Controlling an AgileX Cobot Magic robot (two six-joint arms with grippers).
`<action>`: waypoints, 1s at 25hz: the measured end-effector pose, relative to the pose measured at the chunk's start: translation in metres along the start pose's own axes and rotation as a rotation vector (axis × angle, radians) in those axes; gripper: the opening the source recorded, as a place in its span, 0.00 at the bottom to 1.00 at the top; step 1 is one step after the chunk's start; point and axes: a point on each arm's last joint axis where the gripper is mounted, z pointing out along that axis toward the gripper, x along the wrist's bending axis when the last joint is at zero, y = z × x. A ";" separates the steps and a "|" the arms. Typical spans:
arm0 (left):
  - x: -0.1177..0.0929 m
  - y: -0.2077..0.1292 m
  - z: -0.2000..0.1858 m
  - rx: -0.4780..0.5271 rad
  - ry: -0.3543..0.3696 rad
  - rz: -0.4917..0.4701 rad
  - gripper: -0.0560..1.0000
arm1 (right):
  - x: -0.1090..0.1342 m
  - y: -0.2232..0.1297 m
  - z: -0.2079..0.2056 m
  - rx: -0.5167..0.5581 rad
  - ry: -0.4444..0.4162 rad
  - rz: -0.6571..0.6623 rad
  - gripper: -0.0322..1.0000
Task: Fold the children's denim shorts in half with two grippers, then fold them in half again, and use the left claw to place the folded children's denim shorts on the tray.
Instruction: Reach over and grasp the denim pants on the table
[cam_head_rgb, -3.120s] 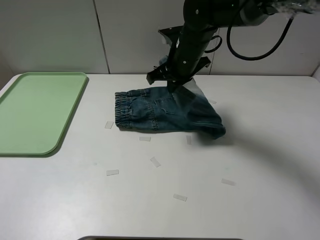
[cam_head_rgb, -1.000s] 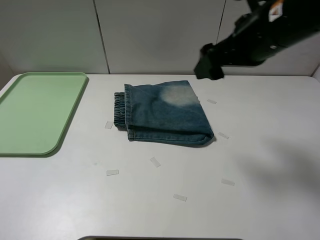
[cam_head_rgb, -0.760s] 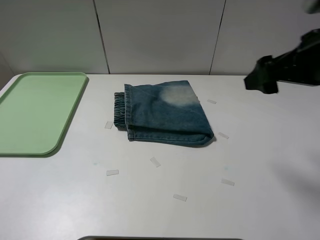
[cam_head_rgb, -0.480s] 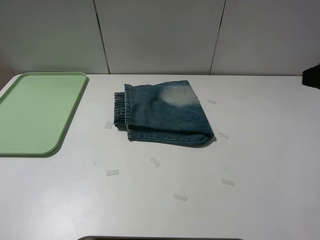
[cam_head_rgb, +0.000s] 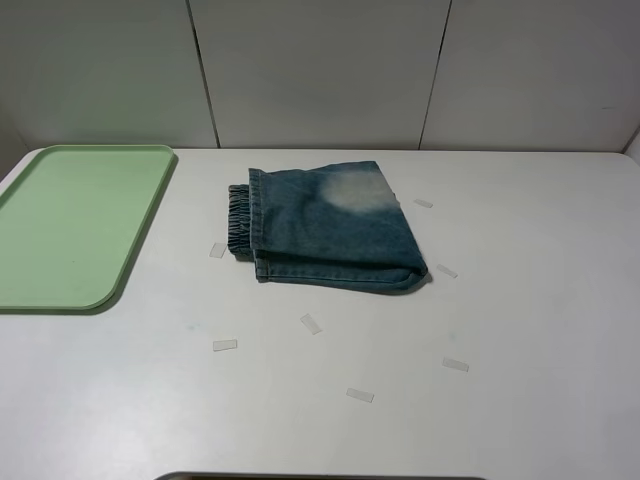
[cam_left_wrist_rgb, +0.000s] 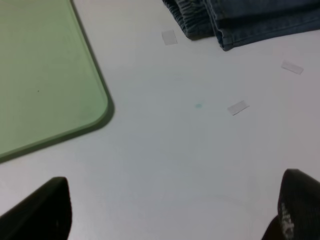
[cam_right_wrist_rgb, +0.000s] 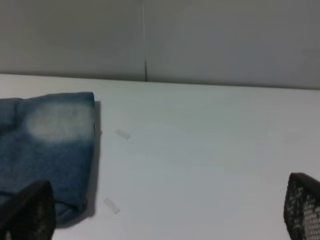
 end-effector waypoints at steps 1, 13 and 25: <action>0.000 0.000 0.000 0.000 0.000 0.000 0.83 | -0.001 -0.002 -0.006 -0.014 -0.007 -0.005 0.70; 0.000 0.000 0.000 0.000 0.000 0.000 0.83 | -0.008 -0.028 -0.056 -0.120 -0.088 -0.049 0.70; 0.000 0.000 0.000 0.000 0.000 0.000 0.83 | -0.002 -0.077 -0.042 0.032 -0.032 0.000 0.70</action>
